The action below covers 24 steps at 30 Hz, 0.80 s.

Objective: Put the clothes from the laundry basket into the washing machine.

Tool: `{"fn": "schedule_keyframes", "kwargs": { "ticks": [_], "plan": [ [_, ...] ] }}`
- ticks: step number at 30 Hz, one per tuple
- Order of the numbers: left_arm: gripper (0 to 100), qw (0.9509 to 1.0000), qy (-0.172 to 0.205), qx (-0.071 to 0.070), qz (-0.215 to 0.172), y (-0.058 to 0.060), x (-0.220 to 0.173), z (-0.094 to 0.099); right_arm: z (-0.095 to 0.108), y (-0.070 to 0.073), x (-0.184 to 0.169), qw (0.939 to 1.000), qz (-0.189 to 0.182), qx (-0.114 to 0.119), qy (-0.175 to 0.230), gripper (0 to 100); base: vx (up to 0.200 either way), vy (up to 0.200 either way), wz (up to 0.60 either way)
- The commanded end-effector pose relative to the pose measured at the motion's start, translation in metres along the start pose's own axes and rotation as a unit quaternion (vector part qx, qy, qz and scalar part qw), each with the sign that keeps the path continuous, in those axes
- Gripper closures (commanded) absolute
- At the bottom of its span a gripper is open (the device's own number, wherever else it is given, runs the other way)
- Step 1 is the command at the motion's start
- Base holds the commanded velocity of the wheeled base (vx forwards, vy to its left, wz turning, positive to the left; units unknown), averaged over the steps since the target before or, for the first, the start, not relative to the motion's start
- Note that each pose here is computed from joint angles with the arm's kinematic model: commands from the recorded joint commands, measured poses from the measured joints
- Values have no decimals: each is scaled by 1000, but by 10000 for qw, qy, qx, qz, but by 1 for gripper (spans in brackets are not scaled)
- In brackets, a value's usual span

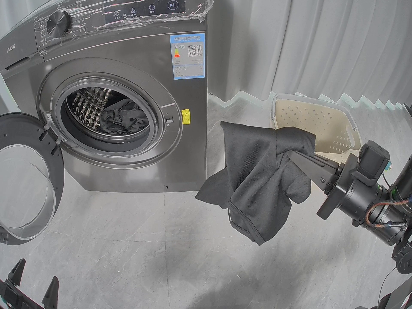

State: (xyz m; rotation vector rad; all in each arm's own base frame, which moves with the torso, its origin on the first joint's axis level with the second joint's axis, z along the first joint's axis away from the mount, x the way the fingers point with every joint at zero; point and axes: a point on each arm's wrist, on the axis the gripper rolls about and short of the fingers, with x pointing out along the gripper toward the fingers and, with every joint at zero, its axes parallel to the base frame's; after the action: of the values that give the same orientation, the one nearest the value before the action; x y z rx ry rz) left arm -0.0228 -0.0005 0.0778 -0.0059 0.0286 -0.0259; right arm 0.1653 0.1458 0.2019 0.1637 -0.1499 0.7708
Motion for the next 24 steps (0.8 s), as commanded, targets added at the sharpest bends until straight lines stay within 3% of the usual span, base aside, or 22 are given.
{"fn": "schedule_keyframes", "kwargs": {
  "ticks": [1,3,24],
  "plan": [
    [0,10000,-20,-2,-1,0,0,-2,-1,0,1,10000,-10,15,26,100,0,0,0],
    [0,10000,-20,-2,-1,0,0,-2,-2,0,1,10000,-18,23,32,100,0,0,0],
    [0,10000,-20,-2,-1,0,0,-2,-2,-2,1,10000,-57,24,36,100,0,200,0]
  ]
}}
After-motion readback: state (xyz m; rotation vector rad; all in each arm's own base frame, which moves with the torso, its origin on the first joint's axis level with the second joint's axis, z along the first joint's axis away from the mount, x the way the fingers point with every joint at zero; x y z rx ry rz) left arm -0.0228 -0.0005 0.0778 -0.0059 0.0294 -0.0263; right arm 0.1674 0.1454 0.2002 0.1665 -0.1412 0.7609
